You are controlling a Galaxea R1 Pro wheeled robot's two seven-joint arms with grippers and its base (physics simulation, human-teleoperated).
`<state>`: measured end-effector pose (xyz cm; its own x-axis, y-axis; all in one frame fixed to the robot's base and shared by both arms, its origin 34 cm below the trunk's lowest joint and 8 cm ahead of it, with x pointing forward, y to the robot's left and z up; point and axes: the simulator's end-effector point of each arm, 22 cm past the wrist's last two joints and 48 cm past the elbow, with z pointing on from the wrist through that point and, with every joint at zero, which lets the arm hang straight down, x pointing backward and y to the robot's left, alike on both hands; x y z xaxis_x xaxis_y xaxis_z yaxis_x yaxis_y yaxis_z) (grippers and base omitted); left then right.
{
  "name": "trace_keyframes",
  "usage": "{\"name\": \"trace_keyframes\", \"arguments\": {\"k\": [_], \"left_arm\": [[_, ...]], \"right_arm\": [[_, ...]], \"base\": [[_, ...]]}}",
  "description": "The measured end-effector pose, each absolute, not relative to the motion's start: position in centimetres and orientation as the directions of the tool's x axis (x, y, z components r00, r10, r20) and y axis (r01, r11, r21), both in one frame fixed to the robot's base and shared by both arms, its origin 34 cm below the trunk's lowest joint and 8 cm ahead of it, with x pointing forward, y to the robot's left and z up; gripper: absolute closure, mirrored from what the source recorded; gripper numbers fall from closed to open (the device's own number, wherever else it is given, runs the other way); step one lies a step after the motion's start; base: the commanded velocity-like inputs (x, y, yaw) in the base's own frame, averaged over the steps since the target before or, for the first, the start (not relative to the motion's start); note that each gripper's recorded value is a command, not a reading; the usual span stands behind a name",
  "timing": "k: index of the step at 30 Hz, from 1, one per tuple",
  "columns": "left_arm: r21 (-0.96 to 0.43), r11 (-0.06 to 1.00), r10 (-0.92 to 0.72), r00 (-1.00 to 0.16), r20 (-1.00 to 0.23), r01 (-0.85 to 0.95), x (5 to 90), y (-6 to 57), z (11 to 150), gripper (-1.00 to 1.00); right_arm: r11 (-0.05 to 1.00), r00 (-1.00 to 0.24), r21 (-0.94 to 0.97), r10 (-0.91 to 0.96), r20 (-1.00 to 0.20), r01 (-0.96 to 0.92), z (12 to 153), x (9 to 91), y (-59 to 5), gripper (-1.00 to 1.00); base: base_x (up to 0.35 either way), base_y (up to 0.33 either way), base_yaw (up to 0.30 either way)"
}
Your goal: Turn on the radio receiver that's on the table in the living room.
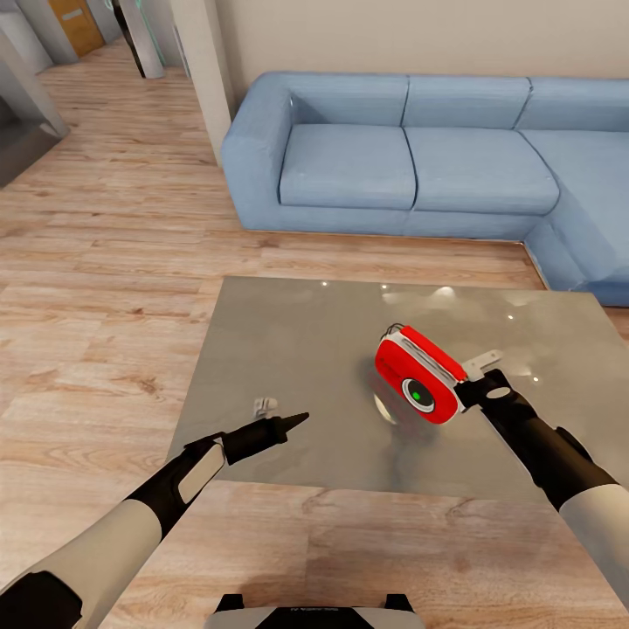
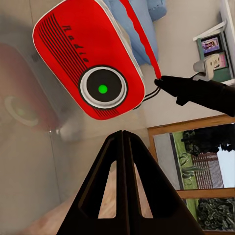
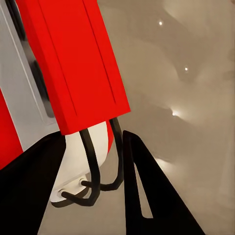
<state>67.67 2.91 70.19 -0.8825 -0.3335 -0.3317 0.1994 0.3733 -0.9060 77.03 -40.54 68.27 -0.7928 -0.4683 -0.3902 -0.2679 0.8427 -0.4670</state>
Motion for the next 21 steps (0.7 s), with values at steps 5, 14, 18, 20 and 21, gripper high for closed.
{"name": "trace_keyframes", "arguments": {"k": [5,14,18,20,21], "left_arm": [[-0.906,0.373,-0.334,-0.882,-0.331,0.199,67.66,2.92,70.17,1.0],[-0.906,0.373,-0.334,-0.882,-0.332,0.199,67.67,2.91,70.18,1.0],[-0.906,0.373,-0.334,-0.882,-0.332,0.2,67.67,2.91,70.19,1.0],[-0.906,0.373,-0.333,-0.882,-0.332,0.2,67.67,2.91,70.19,1.0],[-0.906,0.373,-0.334,-0.882,-0.332,0.2,67.67,2.91,70.19,1.0]], "right_arm": [[0.843,-0.793,-0.467,-0.468,-0.39,-0.268,68.27,77.03,-40.54,1.0],[0.843,-0.793,-0.467,-0.468,-0.39,-0.268,68.27,77.03,-40.53,1.0],[0.842,-0.793,-0.468,-0.469,-0.39,-0.268,68.28,77.03,-40.55,1.0],[0.842,-0.793,-0.468,-0.469,-0.389,-0.269,68.27,77.01,-40.55,1.0],[0.842,-0.793,-0.468,-0.469,-0.389,-0.269,68.27,77.01,-40.55,1.0]], "base": [[0.0,0.0,0.0],[0.0,0.0,0.0],[0.0,0.0,0.0],[0.0,0.0,0.0],[0.0,0.0,0.0]]}}
